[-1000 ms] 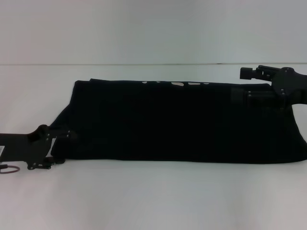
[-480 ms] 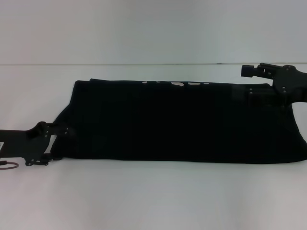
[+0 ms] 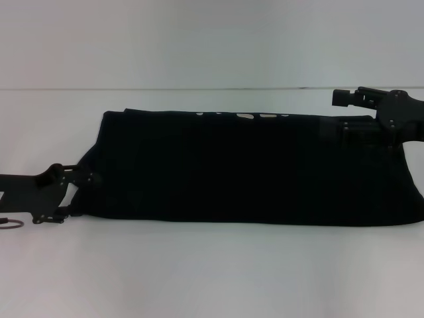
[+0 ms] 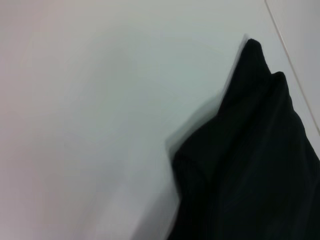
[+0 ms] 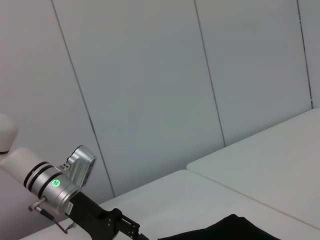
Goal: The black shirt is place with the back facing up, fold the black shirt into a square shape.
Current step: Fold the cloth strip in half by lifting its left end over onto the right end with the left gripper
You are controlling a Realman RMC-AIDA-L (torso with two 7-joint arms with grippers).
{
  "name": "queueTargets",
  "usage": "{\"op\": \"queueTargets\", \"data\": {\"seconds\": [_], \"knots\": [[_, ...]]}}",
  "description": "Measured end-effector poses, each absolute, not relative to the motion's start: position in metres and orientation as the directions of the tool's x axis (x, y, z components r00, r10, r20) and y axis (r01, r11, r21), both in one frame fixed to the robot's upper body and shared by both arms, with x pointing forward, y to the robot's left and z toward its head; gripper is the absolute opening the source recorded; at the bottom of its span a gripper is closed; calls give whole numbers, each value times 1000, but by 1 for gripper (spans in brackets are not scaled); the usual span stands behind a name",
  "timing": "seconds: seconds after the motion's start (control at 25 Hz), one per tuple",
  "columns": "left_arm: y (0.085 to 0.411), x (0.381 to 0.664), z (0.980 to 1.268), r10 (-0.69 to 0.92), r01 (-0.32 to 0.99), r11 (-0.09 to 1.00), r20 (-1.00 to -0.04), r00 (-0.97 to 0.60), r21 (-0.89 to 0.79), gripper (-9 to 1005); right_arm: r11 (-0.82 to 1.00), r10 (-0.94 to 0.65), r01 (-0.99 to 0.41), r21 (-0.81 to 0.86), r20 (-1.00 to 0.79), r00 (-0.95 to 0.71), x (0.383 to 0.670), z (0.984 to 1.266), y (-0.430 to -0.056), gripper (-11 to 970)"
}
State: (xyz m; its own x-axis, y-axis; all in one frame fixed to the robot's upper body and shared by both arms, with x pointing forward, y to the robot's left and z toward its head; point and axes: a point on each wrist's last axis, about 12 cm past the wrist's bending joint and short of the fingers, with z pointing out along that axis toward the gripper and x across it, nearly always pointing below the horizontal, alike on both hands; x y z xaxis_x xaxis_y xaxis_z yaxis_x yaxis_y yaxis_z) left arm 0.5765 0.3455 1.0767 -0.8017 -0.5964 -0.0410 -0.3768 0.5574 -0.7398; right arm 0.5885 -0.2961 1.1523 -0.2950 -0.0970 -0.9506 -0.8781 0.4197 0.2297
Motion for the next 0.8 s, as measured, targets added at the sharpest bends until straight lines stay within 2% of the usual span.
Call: {"op": "queueTargets", "data": {"seconds": [0.8], "knots": [[341,577,1073,-573,-355,581,-57,-818,-732,819,419,-112,-880,223,-949,-294,589,1152,-297,928]]}}
